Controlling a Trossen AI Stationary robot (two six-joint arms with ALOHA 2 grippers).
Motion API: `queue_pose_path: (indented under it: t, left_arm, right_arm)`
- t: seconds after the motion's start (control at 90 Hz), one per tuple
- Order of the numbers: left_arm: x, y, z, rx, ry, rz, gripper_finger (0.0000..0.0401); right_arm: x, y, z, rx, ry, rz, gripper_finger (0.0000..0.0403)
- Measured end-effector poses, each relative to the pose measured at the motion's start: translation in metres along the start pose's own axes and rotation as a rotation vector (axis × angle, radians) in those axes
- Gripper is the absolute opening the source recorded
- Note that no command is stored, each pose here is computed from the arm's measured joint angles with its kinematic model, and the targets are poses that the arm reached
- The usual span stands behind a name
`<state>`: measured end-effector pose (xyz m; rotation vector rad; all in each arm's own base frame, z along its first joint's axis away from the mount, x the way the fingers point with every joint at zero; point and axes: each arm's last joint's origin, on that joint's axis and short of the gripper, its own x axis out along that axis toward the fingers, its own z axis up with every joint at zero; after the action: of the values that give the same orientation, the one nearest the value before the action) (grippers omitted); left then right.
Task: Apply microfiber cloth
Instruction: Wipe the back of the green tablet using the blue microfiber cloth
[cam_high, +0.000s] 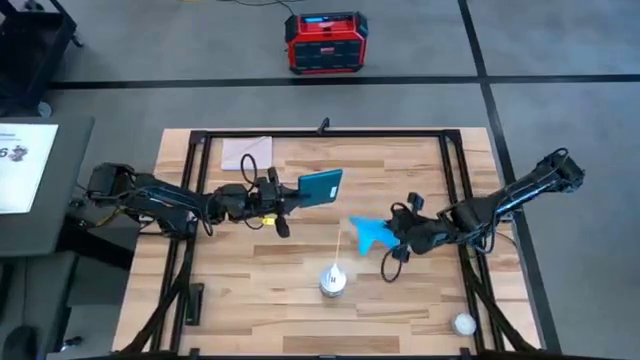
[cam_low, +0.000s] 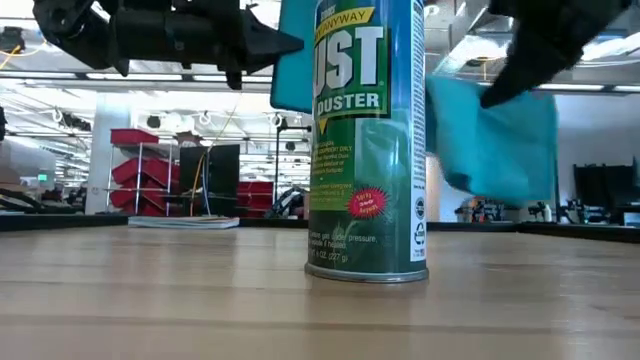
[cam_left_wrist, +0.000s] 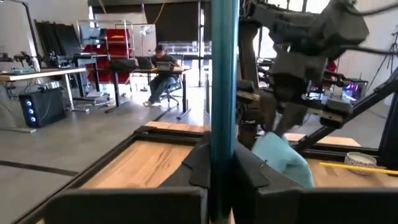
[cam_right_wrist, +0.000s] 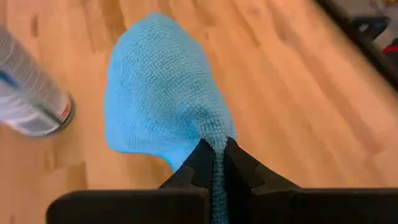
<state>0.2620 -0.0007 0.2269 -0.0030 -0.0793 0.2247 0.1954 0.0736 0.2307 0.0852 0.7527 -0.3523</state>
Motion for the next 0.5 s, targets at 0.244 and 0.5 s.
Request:
queue_pose_path:
  t: [0.244, 0.5]
  left_arm:
    - [0.000, 0.001, 0.000, 0.012, 0.004, 0.007, 0.0002]
    - [0.000, 0.001, -0.001, 0.013, 0.006, 0.009, 0.0002]
  right_arm:
    - [0.021, 0.002, -0.038, 0.097, 0.030, 0.076, 0.0000]
    - [0.048, -0.006, -0.073, 0.175, 0.075, 0.119, 0.0000]
